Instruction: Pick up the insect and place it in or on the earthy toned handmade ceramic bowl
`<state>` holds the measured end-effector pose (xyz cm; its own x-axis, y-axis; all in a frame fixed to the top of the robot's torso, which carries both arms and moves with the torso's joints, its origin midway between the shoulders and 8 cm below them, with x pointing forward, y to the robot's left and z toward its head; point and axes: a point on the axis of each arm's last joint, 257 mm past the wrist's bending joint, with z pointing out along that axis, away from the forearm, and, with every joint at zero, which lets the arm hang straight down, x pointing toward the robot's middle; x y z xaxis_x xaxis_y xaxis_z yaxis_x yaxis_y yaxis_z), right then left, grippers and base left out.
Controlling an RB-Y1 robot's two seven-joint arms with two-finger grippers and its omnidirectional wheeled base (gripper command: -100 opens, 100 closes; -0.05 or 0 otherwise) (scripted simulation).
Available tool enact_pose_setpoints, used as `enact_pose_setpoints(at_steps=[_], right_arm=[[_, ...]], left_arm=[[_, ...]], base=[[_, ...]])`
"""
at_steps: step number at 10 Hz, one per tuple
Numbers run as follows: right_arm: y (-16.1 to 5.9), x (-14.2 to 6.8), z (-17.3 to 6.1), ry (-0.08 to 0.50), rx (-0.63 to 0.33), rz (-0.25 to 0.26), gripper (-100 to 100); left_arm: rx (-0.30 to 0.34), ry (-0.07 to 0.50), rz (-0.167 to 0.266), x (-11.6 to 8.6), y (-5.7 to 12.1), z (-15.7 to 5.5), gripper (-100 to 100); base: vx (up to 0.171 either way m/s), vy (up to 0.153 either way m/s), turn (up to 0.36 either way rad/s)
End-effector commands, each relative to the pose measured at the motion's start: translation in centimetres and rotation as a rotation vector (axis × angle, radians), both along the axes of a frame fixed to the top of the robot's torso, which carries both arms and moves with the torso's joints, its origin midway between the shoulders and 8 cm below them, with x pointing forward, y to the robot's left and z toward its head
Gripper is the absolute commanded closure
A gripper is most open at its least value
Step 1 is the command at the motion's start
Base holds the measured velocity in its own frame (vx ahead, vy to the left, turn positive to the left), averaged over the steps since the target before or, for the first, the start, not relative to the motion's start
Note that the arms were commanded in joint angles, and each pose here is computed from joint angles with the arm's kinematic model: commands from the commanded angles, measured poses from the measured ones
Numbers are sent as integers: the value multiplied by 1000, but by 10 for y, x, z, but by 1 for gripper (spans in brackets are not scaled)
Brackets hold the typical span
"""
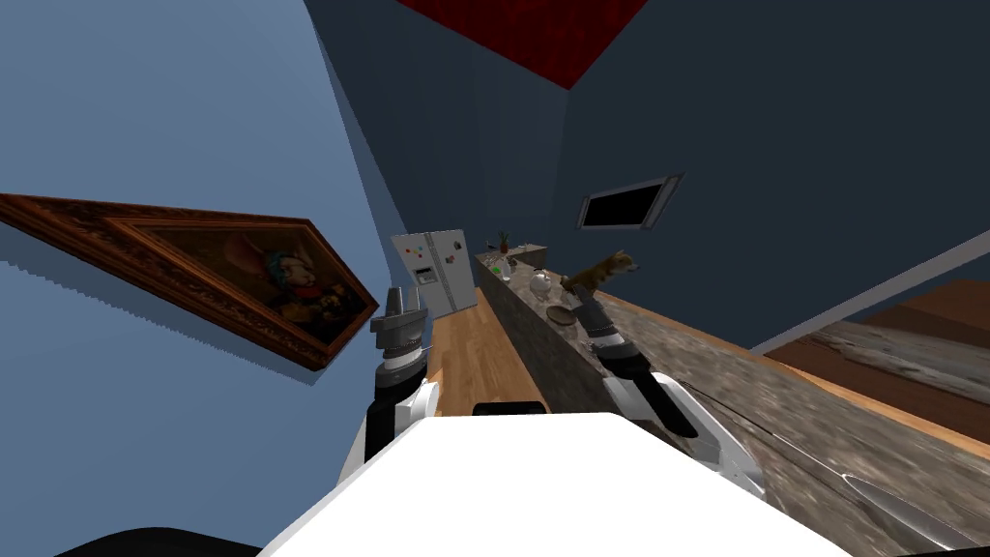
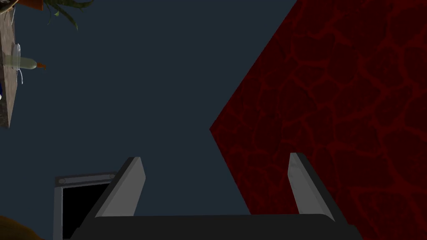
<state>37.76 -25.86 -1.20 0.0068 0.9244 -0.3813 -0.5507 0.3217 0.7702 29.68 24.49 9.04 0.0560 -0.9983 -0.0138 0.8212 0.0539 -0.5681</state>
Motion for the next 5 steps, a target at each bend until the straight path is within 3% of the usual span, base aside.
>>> enact_pose_setpoints(at_steps=[1,5], right_arm=[[-9,0,-14,38,-66,-17,-100],[-38,-3,-52,146,-250,-55,-100]], left_arm=[[0,0,0,0,0,0,0],[0,0,0,0,0,0,0]], base=[[52,44,186],[63,46,203]])
